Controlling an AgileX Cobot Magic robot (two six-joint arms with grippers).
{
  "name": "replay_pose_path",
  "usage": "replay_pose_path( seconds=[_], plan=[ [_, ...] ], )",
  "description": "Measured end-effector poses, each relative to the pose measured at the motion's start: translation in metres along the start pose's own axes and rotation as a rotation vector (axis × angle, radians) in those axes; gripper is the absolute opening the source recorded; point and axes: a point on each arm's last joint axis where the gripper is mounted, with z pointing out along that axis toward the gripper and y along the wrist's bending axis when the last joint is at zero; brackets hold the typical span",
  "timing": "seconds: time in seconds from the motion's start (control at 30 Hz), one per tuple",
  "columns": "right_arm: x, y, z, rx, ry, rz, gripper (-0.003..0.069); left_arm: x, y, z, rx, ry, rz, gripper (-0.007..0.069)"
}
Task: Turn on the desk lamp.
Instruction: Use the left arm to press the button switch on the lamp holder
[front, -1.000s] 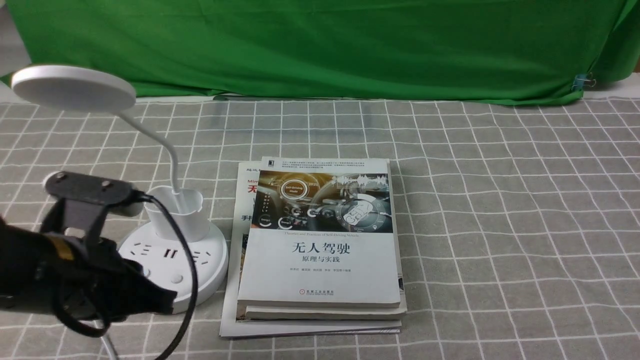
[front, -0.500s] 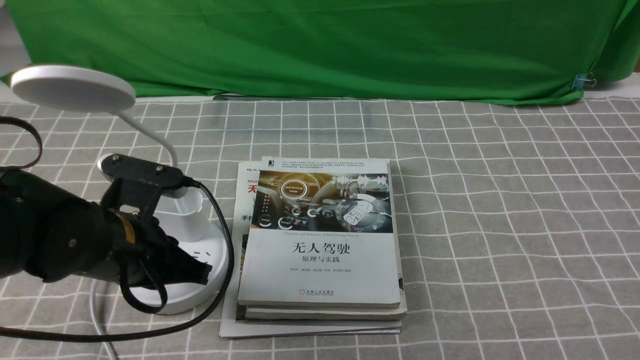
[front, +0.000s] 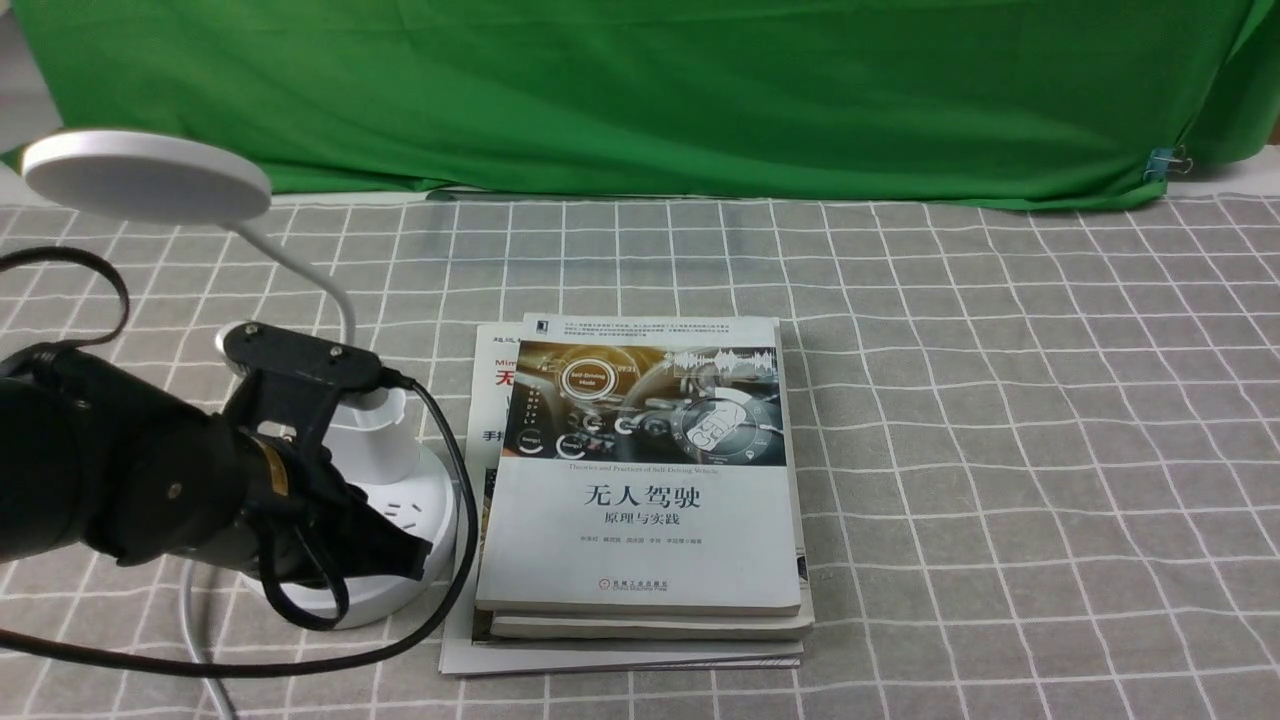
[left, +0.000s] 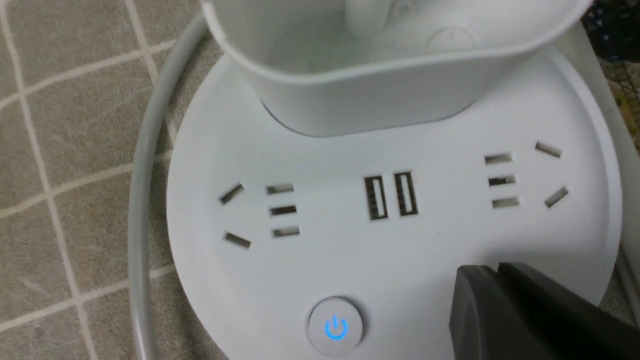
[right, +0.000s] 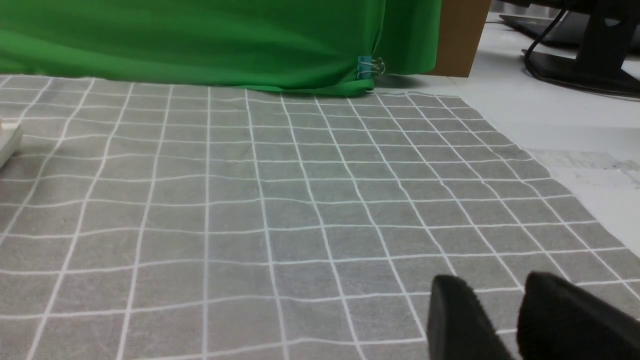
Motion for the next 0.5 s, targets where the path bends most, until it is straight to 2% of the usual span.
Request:
replay_pose_path(
  seconds=[0.5],
  plan=[
    [0.0,0.0,0.0,0.0,0.0,0.0,0.0245,0.0002,-0.0001,0.0006,-0.001,0.002,0.003,0.0019]
  ],
)
